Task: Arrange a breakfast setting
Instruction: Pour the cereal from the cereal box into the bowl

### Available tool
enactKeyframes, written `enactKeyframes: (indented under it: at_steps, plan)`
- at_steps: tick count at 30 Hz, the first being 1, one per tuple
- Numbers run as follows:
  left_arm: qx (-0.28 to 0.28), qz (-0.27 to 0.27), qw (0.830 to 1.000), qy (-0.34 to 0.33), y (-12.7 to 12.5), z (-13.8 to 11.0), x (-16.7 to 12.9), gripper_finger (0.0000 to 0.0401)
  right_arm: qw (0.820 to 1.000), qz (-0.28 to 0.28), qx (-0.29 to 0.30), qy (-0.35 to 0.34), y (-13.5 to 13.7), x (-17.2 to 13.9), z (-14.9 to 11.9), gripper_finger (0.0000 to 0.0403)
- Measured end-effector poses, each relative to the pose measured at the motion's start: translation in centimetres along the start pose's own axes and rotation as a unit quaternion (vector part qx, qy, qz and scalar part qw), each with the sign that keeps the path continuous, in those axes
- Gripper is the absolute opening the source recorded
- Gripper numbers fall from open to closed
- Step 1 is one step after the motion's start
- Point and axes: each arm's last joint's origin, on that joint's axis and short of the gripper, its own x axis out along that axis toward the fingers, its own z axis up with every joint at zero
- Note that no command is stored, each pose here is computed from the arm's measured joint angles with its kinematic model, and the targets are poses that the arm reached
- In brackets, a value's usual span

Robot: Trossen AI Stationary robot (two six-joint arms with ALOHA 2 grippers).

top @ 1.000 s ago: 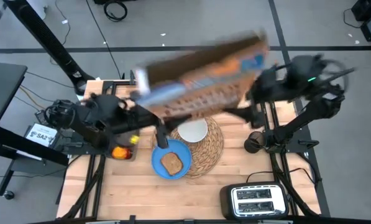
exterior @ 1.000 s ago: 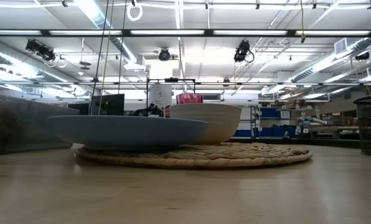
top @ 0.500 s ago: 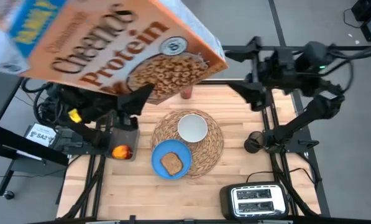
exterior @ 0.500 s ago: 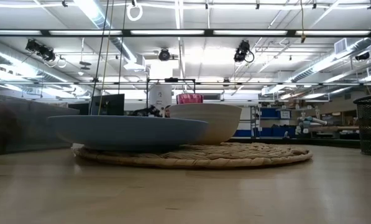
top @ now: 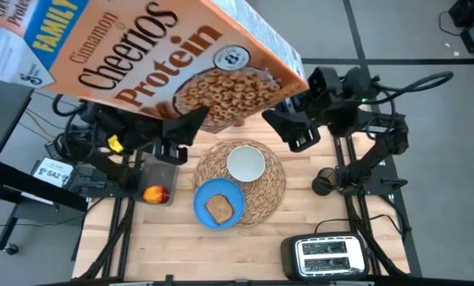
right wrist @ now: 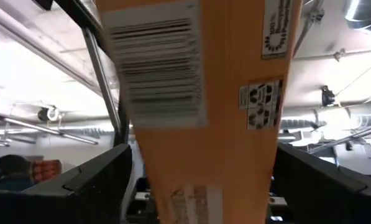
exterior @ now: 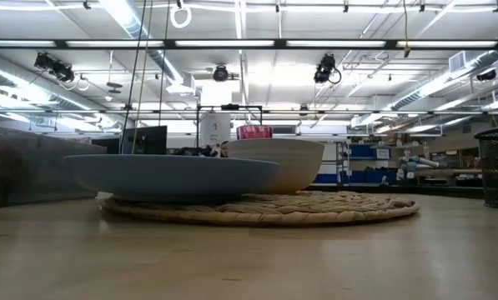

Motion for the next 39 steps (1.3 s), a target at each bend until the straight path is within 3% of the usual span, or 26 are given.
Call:
enactKeyframes:
  at_steps: [8, 12, 18, 29, 34, 39]
  plan:
    - [-0.025, -0.014, 0.999, 0.015, -0.4, -1.8, 0.6, 0.0278, 1.0, 0.006, -0.005, -0.03, 0.0, 0.2, 0.1, 0.0377]
    - [-0.02, -0.011, 0.999, 0.032, -0.5, -3.4, 1.0, 0.0278, 0.999, 0.006, -0.035, -0.033, 0.0, 0.2, 0.1, 0.0368]
    - [-0.018, 0.002, 0.999, 0.038, -0.1, -3.7, 1.2, 0.0283, 0.999, -0.019, -0.039, -0.031, -0.1, 0.2, 0.2, 0.0322]
    - [-0.014, 0.0, 0.998, 0.066, 0.1, -3.8, 1.0, 0.0311, 0.998, -0.024, -0.061, -0.025, -0.1, 0.1, 0.2, 0.029]
    - [0.001, -0.013, 0.992, 0.126, -0.1, -3.0, 0.0, 0.0314, 0.997, -0.023, -0.08, -0.004, 0.0, -0.4, 0.9, 0.0289]
    - [0.023, -0.005, 0.974, 0.224, -0.6, -2.0, -2.1, 0.0315, 0.995, -0.018, -0.092, 0.042, 0.2, -1.3, 2.1, 0.0288]
